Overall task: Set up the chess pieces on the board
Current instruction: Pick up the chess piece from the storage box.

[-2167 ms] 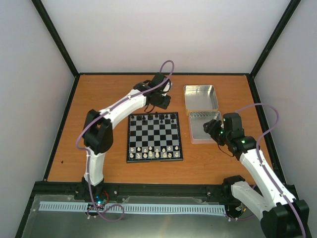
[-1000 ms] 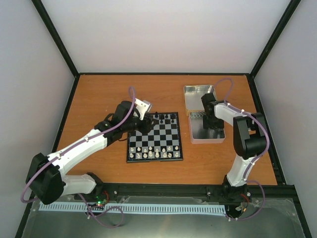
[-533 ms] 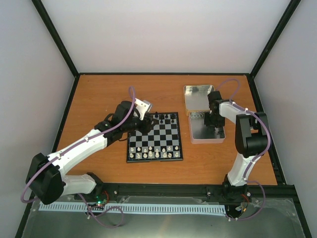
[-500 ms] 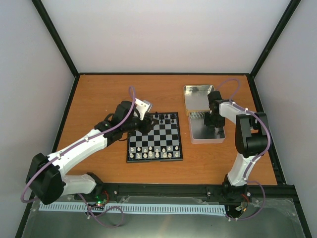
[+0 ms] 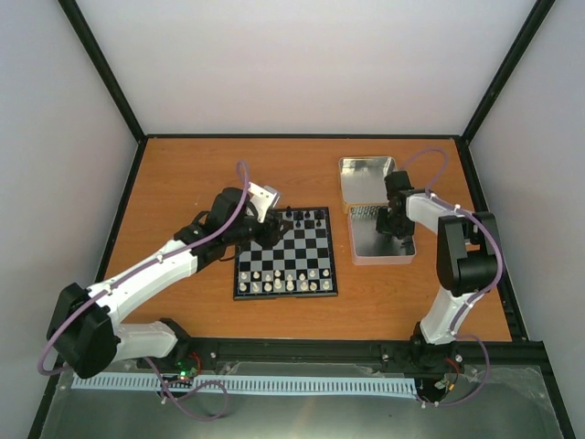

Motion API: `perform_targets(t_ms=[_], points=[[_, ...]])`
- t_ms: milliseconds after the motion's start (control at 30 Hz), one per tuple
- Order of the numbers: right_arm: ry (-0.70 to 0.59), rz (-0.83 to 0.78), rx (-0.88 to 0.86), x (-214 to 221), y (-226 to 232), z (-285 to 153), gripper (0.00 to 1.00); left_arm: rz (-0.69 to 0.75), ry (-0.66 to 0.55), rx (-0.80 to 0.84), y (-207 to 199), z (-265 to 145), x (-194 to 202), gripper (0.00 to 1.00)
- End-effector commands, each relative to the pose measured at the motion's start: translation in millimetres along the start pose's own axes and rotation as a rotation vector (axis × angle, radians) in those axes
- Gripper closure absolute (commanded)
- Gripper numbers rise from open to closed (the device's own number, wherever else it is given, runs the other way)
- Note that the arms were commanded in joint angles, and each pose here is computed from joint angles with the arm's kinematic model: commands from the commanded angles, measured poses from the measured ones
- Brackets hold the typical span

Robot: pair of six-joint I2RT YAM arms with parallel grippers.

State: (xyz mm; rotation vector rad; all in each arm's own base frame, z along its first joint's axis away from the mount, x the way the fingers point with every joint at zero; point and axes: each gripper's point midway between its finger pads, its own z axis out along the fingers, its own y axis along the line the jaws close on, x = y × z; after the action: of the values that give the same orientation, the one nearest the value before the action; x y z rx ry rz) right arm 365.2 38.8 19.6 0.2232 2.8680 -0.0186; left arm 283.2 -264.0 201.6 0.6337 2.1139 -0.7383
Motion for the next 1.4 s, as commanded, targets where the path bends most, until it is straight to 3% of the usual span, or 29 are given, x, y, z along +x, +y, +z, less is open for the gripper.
perform_targets(t_ms=[0,167,367,667,933,1133,1367], points=[[-0.093,0.071,-0.057,-9.7,4.3,-15.6,0.92,0.008,-0.074,0.036,-7.3,-7.9,-17.2,0.52],[-0.212,0.146,-0.204,-20.3,21.6,-44.9,0.94,-0.026,-0.090,0.073,-13.7,-6.9,-24.3,0.49],[-0.298,0.272,-0.376,-24.4,38.7,-83.8,0.96,-0.100,-0.123,0.228,-38.3,2.9,-37.4,0.43],[-0.317,0.538,-0.744,2.1,63.3,-150.1,0.96,-0.071,-0.082,0.373,-104.4,73.0,-37.8,0.39],[-0.223,0.756,-0.864,36.9,61.1,-165.7,0.96,-0.010,-0.125,0.484,-161.0,107.6,-45.9,0.41],[-0.193,0.794,-0.878,43.0,60.9,-174.2,0.96,-0.014,-0.099,0.511,-172.4,120.5,-36.3,0.59],[-0.177,0.813,-0.902,41.4,63.8,-174.5,0.96,-0.031,-0.069,0.489,-173.9,127.7,-28.6,0.64]])
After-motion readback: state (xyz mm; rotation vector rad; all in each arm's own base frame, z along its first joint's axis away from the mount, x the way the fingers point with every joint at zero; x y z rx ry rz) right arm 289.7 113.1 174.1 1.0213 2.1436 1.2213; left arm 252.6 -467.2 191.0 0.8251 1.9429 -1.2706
